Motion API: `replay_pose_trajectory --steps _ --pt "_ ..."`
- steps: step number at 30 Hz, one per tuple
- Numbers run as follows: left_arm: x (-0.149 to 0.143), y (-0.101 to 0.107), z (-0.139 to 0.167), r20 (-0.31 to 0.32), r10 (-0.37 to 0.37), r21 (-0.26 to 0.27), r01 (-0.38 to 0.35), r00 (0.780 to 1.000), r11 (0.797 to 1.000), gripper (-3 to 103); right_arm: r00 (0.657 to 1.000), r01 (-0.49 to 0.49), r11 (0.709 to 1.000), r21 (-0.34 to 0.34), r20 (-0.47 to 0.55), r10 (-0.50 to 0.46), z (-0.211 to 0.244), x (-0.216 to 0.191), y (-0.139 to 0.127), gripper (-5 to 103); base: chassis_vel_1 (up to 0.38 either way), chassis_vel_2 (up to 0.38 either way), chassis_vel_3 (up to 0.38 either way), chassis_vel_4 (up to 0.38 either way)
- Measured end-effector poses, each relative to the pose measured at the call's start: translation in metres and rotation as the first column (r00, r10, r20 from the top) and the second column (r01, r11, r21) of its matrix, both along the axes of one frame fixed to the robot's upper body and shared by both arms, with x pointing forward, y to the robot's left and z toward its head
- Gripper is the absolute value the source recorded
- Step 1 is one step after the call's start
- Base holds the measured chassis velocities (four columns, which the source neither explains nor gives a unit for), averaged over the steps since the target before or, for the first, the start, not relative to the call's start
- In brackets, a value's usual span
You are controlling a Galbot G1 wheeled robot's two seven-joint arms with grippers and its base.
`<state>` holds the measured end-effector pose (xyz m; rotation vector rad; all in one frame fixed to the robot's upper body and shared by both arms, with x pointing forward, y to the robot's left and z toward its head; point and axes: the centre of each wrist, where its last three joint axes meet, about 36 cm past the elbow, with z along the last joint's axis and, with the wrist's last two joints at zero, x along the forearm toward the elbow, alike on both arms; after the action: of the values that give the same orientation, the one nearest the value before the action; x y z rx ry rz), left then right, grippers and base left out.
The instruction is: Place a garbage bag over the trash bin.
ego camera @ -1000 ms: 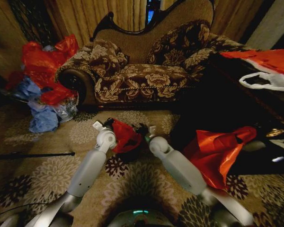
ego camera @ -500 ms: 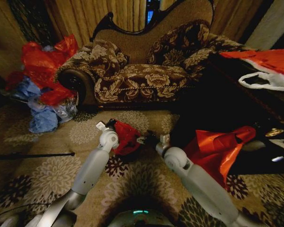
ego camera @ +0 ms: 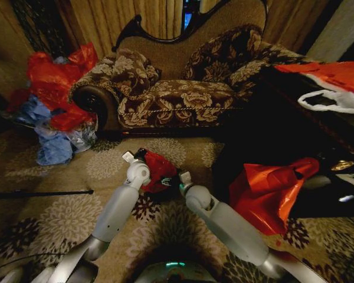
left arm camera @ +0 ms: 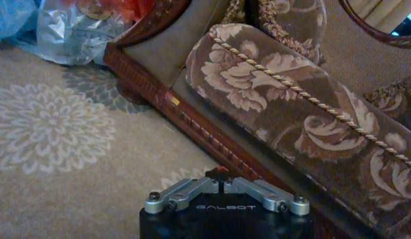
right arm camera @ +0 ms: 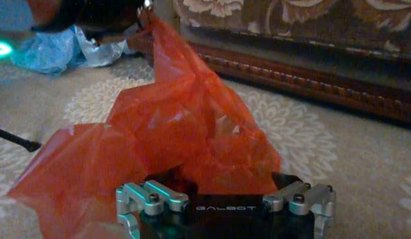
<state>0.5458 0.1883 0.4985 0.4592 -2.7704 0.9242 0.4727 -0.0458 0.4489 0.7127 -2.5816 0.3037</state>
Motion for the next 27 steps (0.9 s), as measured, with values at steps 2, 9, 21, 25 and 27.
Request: replay_pose_trajectory --steps 2,9,21,25,27 --pt "0.0 0.0 0.001 0.001 0.0 -0.001 0.0 1.0 1.0 0 1.0 0.004 1.0 -0.007 -0.002 -0.004 -0.002 0.004 0.003 100 0.0 0.0 0.0 0.0" --pt "-0.002 0.0 0.004 0.007 -0.001 -0.003 0.001 1.0 1.0 0 0.995 0.054 0.996 -0.067 0.086 -0.048 -0.028 0.037 0.011 100 0.0 0.0 0.0 0.0" --pt "-0.008 0.004 0.0 0.001 0.0 -0.004 0.0 1.0 1.0 0 0.955 0.108 0.987 -0.117 0.288 -0.07 -0.053 0.061 -0.01 60 0.0 0.0 0.0 0.0" --pt "-0.011 0.006 -0.001 0.001 0.0 -0.004 0.0 1.0 1.0 0 0.942 0.136 0.987 -0.09 0.32 -0.1 -0.046 0.07 -0.013 48 0.0 0.0 0.0 0.0" --pt "-0.012 0.007 -0.001 0.001 0.0 -0.004 0.0 1.0 1.0 0 0.94 0.141 0.986 -0.088 0.324 -0.106 -0.045 0.073 -0.014 44 0.0 0.0 0.0 0.0"
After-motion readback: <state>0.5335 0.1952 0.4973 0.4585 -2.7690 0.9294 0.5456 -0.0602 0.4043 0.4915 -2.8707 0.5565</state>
